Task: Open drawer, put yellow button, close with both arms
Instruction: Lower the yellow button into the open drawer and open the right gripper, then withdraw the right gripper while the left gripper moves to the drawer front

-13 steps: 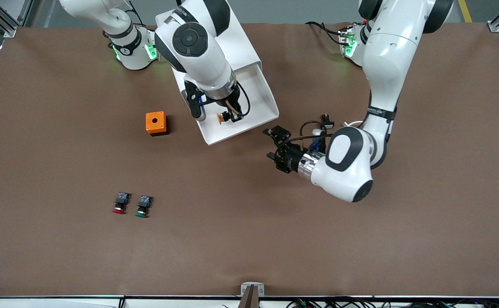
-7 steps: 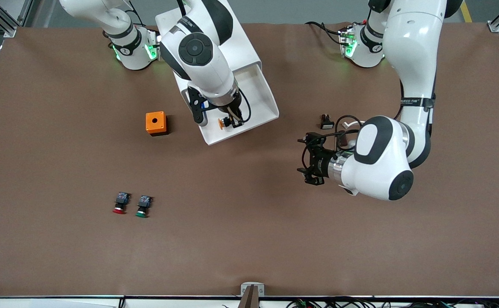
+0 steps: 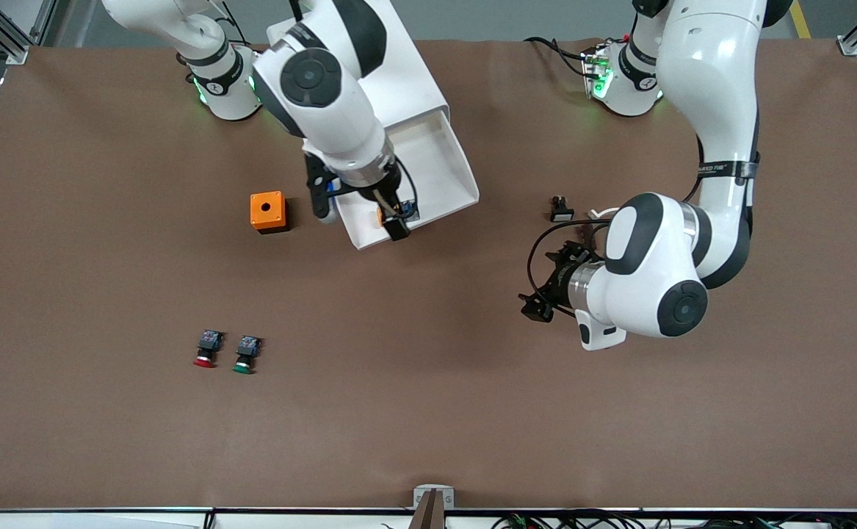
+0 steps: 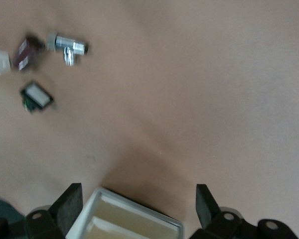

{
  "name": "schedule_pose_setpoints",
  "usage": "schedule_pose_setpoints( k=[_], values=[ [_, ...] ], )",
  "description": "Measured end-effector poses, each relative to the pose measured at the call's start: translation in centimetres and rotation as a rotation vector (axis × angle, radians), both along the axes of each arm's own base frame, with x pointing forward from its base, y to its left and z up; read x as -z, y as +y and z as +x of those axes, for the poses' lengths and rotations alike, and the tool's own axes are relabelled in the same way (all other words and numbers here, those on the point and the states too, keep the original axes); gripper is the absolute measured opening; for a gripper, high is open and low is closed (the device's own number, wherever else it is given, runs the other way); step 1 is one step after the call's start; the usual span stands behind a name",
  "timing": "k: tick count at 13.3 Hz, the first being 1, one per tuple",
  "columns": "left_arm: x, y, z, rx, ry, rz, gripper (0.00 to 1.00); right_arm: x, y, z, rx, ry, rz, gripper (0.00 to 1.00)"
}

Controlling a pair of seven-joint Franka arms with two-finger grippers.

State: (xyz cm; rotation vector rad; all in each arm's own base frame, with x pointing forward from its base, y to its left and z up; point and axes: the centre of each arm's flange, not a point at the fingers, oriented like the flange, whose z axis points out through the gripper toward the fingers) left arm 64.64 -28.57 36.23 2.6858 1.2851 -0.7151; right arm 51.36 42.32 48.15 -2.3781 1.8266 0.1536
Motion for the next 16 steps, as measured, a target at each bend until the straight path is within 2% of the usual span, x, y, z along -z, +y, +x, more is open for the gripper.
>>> schedule_pose_setpoints(
  k=[4, 6, 8, 10, 13, 16],
  values=[
    [-2.8, 0.4, -0.3, 0.300, -0.131, -0.029, 1.00, -5.4, -8.5, 5.3, -0.170, -0.056, -0.038, 1.00],
    [-3.1, 0.6, -0.3, 0.413, -0.163, -0.052, 1.00, -7.6, -15.1, 7.8, -0.317, -0.060, -0.061, 1.00],
    [-3.0, -0.9, -0.9, 0.472, -0.177, -0.065, 1.00, -8.7, -20.6, 9.3, -0.413, -0.070, -0.071, 1.00],
    [-2.9, -3.7, -1.7, 0.515, -0.222, -0.058, 1.00, -8.8, -25.5, 10.1, -0.538, -0.052, -0.078, 1.00],
    [-2.3, -6.9, -2.8, 0.621, -0.277, -0.087, 1.00, -9.6, -33.9, 10.8, -0.803, -0.066, -0.076, 1.00],
    [-2.3, -8.7, -3.6, 0.672, -0.305, -0.074, 1.00, -9.2, -40.0, 10.8, -0.850, -0.033, -0.063, 1.00]
  ],
)
